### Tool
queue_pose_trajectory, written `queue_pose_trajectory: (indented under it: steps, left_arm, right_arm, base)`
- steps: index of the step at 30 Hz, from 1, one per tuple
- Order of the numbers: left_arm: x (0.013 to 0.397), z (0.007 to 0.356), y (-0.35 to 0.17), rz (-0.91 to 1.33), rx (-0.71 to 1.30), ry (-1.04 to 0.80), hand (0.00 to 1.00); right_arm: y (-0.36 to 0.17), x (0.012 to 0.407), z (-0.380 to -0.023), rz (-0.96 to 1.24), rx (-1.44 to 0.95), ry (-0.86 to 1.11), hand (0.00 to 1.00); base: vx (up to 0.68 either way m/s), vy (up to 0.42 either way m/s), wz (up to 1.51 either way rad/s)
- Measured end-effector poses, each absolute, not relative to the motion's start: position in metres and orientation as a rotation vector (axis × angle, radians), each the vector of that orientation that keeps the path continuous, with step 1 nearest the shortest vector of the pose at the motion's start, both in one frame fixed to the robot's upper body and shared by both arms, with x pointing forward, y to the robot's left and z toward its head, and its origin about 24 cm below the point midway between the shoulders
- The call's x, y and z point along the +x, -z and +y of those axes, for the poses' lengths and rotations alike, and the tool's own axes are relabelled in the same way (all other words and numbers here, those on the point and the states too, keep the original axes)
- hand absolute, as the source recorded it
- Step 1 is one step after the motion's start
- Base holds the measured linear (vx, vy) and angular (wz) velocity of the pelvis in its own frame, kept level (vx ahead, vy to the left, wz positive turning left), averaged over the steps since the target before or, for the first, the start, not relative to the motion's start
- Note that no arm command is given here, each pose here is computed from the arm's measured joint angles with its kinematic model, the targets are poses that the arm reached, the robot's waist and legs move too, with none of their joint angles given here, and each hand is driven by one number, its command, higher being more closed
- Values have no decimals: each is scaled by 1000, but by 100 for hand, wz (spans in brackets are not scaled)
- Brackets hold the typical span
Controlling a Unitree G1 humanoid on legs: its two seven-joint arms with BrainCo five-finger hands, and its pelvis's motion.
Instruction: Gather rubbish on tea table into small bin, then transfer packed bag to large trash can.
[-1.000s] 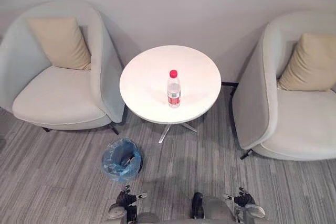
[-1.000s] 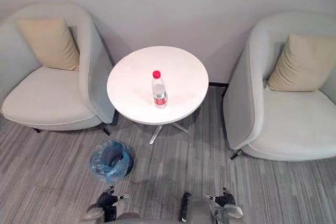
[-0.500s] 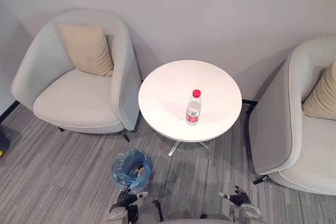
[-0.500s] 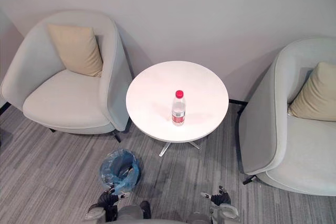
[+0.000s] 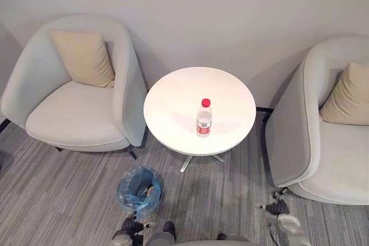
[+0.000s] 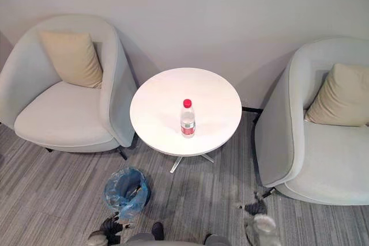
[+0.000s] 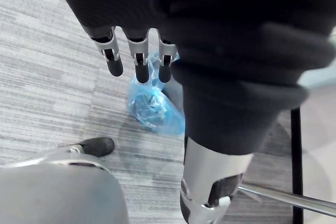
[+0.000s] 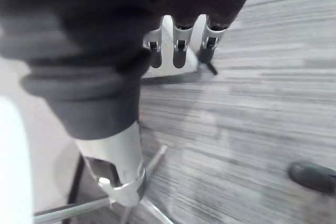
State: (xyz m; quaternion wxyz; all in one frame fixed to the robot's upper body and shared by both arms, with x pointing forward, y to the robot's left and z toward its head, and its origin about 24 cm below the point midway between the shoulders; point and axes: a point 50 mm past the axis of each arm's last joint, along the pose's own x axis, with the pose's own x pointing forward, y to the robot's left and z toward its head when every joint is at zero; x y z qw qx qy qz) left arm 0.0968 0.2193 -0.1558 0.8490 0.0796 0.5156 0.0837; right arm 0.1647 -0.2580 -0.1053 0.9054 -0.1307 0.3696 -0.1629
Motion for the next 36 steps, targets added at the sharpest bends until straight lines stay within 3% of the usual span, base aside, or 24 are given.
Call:
queue_pose_trajectory:
  steps: [9, 18, 36]
  left_arm:
    - [79, 220, 158, 1120, 198, -151, 0]
    - [85, 216, 157, 1085, 217, -117, 0]
    - [98, 212, 152, 1013, 215, -128, 0]
  right_arm:
    - [62, 205, -259, 507, -367, 288, 0]
    - [22, 252, -235, 287, -431, 200, 0]
    - [-31, 319, -199, 88, -397, 147, 0]
  base:
    - [56, 4, 5]
    - [25, -2, 4]
    - [-19, 1, 9]
